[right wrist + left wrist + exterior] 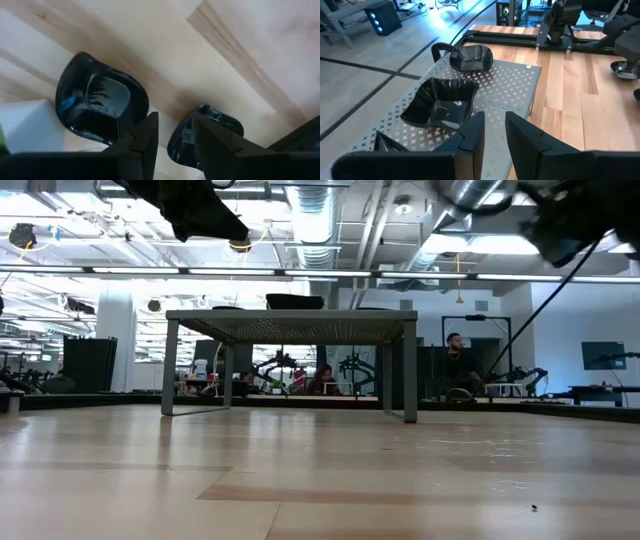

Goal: Pick & Place Mini shaped plates
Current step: Stack the black leaf-shaped plate on top of the black leaf-shaped plate on the shelf

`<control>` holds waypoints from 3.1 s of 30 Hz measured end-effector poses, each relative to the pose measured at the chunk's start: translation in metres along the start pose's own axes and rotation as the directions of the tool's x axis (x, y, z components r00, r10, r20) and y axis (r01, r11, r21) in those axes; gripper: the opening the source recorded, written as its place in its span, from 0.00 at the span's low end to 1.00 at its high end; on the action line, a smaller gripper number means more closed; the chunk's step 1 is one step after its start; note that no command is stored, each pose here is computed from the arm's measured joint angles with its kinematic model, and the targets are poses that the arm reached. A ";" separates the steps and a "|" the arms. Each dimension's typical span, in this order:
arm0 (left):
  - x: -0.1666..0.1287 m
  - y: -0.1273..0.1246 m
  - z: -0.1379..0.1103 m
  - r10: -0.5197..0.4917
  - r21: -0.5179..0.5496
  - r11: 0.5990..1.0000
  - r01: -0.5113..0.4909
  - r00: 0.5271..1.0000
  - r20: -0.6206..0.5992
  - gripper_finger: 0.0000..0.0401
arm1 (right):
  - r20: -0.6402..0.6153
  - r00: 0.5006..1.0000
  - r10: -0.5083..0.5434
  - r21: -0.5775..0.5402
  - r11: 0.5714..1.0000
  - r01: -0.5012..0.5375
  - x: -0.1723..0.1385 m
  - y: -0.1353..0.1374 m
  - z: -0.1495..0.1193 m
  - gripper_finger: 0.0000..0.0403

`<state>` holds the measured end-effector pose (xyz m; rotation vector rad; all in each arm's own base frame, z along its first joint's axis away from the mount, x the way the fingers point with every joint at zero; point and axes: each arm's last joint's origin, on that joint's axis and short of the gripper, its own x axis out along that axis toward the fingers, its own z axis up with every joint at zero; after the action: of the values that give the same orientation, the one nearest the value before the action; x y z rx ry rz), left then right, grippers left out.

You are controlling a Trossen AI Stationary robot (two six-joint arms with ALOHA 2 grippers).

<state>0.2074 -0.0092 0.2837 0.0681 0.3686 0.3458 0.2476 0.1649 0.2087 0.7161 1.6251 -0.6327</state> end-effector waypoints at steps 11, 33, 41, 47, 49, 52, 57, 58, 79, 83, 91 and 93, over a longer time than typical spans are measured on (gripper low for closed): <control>0.000 0.000 0.001 -0.001 -0.037 0.999 0.001 1.000 0.009 0.20 | 0.008 0.961 0.277 0.170 0.947 -0.274 0.039 -0.017 -0.056 0.27; 0.000 0.000 0.005 -0.002 -0.082 0.997 0.006 0.999 0.054 0.20 | 0.003 0.998 0.064 0.157 0.986 -0.064 0.070 -0.022 -0.073 0.25; 0.000 0.000 0.006 -0.002 -0.077 0.997 0.007 0.998 0.060 0.20 | -0.002 0.999 0.038 0.168 0.985 -0.037 0.082 -0.017 -0.071 0.25; 0.000 0.000 0.007 -0.002 -0.081 0.997 0.008 0.998 0.068 0.20 | -0.010 0.999 0.043 0.191 0.981 -0.040 0.080 -0.016 -0.065 0.18; 0.000 0.000 0.007 -0.002 -0.081 0.997 0.008 0.998 0.069 0.20 | -0.017 0.999 0.034 0.194 0.980 -0.030 0.079 -0.017 -0.063 0.14; 0.000 0.000 0.007 -0.002 -0.082 0.997 0.008 0.997 0.072 0.20 | -0.036 0.999 0.021 0.206 0.978 -0.013 0.078 -0.017 -0.061 0.10; 0.000 0.000 0.008 -0.002 -0.083 0.997 0.008 0.997 0.074 0.20 | -0.052 0.998 0.031 0.208 0.978 -0.019 0.071 -0.012 -0.061 0.02; 0.000 0.000 0.008 -0.002 -0.084 0.996 0.009 0.997 0.076 0.20 | -0.052 0.998 0.037 0.210 0.977 -0.025 0.068 -0.010 -0.061 0.01; 0.000 0.000 0.008 -0.002 -0.083 0.997 0.009 0.997 0.075 0.20 | -0.048 0.999 0.027 0.246 0.969 -0.015 0.056 -0.005 -0.061 0.03; 0.000 0.000 0.007 -0.002 -0.081 0.997 0.008 0.997 0.072 0.20 | -0.055 0.998 0.030 0.276 0.961 -0.014 0.055 -0.004 -0.056 0.08; 0.000 0.000 0.007 -0.003 -0.080 0.997 0.008 0.998 0.069 0.20 | -0.054 0.998 0.030 0.236 0.972 -0.016 0.053 -0.005 -0.048 0.18; 0.000 0.000 0.007 -0.003 -0.079 0.997 0.008 0.998 0.067 0.20 | -0.054 0.998 0.029 0.227 0.974 -0.016 0.053 -0.005 -0.048 0.19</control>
<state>0.2100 -0.0095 0.2900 0.0010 0.2888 0.3517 0.2063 0.2033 0.1638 0.9252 1.6096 -0.7966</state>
